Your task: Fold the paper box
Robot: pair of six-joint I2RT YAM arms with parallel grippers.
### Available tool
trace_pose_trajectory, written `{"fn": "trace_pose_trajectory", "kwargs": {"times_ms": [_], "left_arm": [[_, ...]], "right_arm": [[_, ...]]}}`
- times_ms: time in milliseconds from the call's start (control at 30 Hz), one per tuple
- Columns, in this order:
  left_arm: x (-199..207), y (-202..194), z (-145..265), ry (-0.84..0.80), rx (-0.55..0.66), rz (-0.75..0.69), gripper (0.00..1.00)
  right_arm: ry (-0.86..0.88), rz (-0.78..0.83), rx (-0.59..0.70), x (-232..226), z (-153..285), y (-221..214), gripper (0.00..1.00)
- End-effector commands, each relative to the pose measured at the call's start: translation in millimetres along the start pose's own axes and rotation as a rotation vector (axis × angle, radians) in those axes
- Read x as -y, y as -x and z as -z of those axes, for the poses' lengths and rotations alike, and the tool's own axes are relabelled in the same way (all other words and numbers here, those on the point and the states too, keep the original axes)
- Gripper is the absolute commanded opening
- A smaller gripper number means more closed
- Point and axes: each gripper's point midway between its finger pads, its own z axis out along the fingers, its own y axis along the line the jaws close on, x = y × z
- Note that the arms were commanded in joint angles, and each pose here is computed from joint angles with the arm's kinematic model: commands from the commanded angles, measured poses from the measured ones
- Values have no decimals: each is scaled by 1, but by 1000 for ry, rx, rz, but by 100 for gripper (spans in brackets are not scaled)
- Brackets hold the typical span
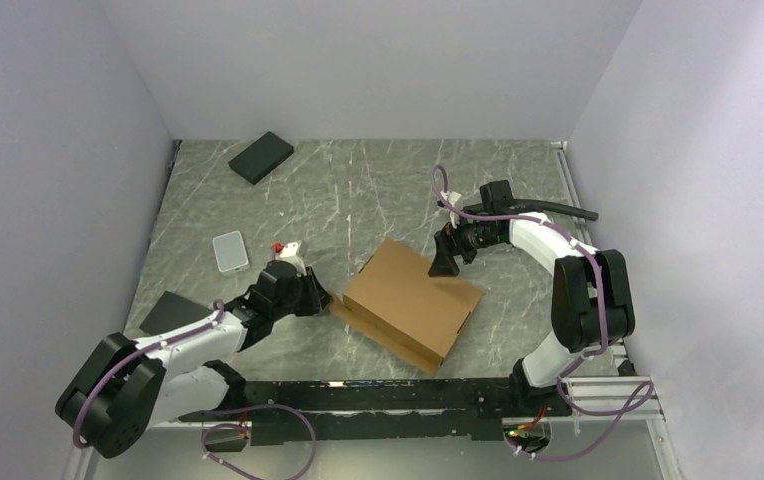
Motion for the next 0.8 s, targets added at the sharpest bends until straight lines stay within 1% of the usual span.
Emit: {"fn": "trace_pose_trajectory", "kwargs": {"times_ms": [0, 67, 167, 367, 567, 633, 767], "left_arm": [[27, 16, 4, -113, 39, -14, 28], [28, 15, 7, -127, 46, -4, 31], [29, 14, 12, -140, 57, 7, 32], [25, 12, 13, -132, 59, -1, 30], [22, 8, 4, -106, 23, -16, 31], [21, 7, 2, -106, 16, -17, 30], [21, 6, 0, -109, 14, -20, 17]], "right_arm": [[15, 21, 29, -2, -1, 7, 89], [14, 20, 29, -2, -1, 7, 89], [15, 20, 29, -2, -1, 7, 89], [17, 24, 29, -3, -1, 8, 89], [18, 24, 30, -4, -1, 8, 89], [19, 24, 30, -3, -1, 8, 89], [20, 23, 28, -3, -2, 8, 89]]}}
